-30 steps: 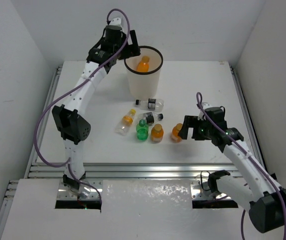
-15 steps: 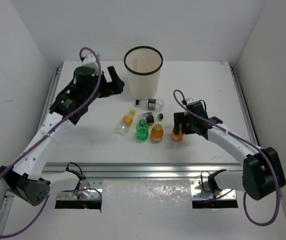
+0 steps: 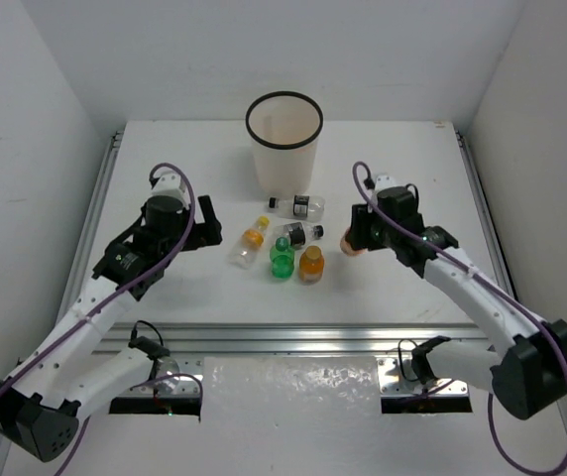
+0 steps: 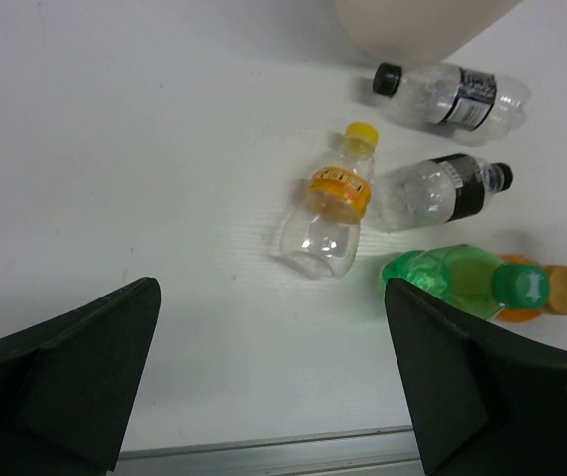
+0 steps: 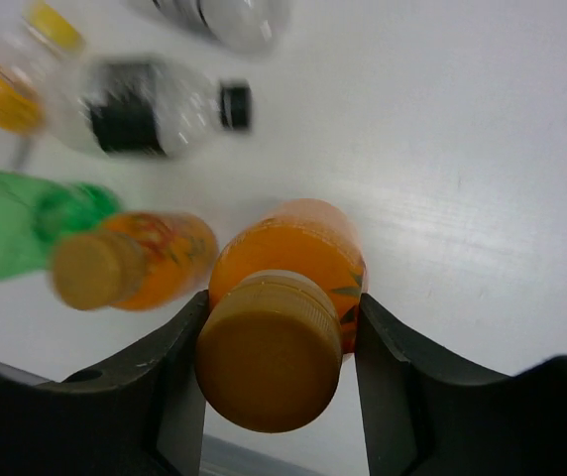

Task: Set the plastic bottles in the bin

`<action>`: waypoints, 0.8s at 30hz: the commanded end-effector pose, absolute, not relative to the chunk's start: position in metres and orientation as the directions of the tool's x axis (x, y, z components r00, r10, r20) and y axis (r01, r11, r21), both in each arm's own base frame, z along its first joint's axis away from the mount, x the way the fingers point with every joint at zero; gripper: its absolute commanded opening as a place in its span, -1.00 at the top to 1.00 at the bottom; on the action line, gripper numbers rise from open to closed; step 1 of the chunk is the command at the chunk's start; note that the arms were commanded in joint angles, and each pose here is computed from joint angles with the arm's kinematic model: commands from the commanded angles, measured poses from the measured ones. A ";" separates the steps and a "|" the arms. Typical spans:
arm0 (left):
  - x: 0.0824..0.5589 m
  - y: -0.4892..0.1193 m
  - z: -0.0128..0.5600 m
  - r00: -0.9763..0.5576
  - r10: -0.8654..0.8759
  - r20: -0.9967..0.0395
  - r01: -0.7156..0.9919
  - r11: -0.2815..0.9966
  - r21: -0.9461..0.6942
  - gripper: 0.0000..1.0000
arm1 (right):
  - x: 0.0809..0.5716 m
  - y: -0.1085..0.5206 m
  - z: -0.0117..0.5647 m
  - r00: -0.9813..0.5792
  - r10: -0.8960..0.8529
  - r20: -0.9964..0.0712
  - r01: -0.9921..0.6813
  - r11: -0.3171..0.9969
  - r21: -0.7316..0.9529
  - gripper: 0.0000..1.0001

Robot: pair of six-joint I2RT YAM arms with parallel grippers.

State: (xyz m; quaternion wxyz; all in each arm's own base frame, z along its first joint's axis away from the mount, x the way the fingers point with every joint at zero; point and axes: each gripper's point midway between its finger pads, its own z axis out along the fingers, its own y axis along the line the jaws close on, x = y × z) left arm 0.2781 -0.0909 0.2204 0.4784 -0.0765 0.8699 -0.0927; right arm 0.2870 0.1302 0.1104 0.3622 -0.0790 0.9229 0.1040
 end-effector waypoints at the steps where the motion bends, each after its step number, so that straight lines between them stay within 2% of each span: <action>1: 0.281 -0.092 0.214 -0.502 -0.242 -0.830 -0.047 0.966 -0.253 -0.88 | 0.322 0.144 0.210 -0.518 -0.012 -0.856 -0.272 0.950 0.151 0.49; 4: 0.280 -0.093 0.208 -0.521 -0.227 -0.822 -0.042 0.970 -0.241 -0.88 | 0.350 0.159 0.279 -0.375 -0.011 -0.927 -0.337 0.933 0.125 0.48; 8: 0.277 -0.105 0.209 -0.528 -0.212 -0.822 0.033 0.963 -0.269 -0.93 | 0.396 0.178 0.321 -0.280 -0.034 -0.959 -0.377 0.923 0.077 0.47; 9: 0.276 -0.106 0.212 -0.520 -0.211 -0.828 0.048 0.960 -0.275 -0.96 | 0.408 0.181 0.347 -0.220 -0.031 -0.975 -0.379 0.924 0.056 0.47; 12: 0.275 -0.107 0.217 -0.505 -0.214 -0.836 0.067 0.956 -0.285 -0.97 | 0.445 0.198 0.342 -0.242 -0.043 -0.969 -0.402 0.914 0.060 0.46; 13: 0.275 -0.107 0.218 -0.502 -0.218 -0.837 0.066 0.955 -0.288 -0.97 | 0.454 0.207 0.369 -0.207 -0.029 -0.978 -0.433 0.899 0.065 0.45; 14: 0.275 -0.106 0.219 -0.499 -0.219 -0.838 0.065 0.955 -0.288 -0.98 | 0.474 0.218 0.347 -0.255 -0.051 -0.966 -0.435 0.898 0.067 0.43; 17: 0.274 -0.104 0.219 -0.494 -0.221 -0.841 0.059 0.956 -0.286 -0.98 | 0.512 0.240 0.337 -0.293 -0.096 -0.951 -0.468 0.882 0.055 0.35; 18: 0.273 -0.104 0.219 -0.494 -0.220 -0.841 0.062 0.956 -0.287 -0.99 | 0.519 0.244 0.356 -0.259 -0.103 -0.961 -0.486 0.873 0.037 0.33; 20: 0.274 -0.106 0.219 -0.495 -0.215 -0.842 0.075 0.955 -0.288 -0.99 | 0.541 0.255 0.334 -0.271 -0.135 -0.953 -0.507 0.862 0.022 0.30; 21: 0.273 -0.107 0.218 -0.498 -0.210 -0.841 0.081 0.955 -0.286 -0.99 | 0.548 0.256 0.348 -0.227 -0.139 -0.964 -0.509 0.861 -0.004 0.26; 22: 0.274 -0.107 0.216 -0.503 -0.206 -0.840 0.085 0.955 -0.284 -0.99 | 0.553 0.257 0.347 -0.223 -0.146 -0.964 -0.504 0.863 -0.014 0.17; 23: 0.275 -0.108 0.214 -0.512 -0.201 -0.835 0.084 0.956 -0.281 -0.99 | 0.558 0.258 0.341 -0.230 -0.155 -0.961 -0.499 0.866 -0.020 -0.30; 24: 0.274 -0.108 0.214 -0.514 -0.199 -0.835 0.084 0.957 -0.279 -0.99 | 0.560 0.256 0.345 -0.221 -0.152 -0.963 -0.490 0.871 -0.025 -0.67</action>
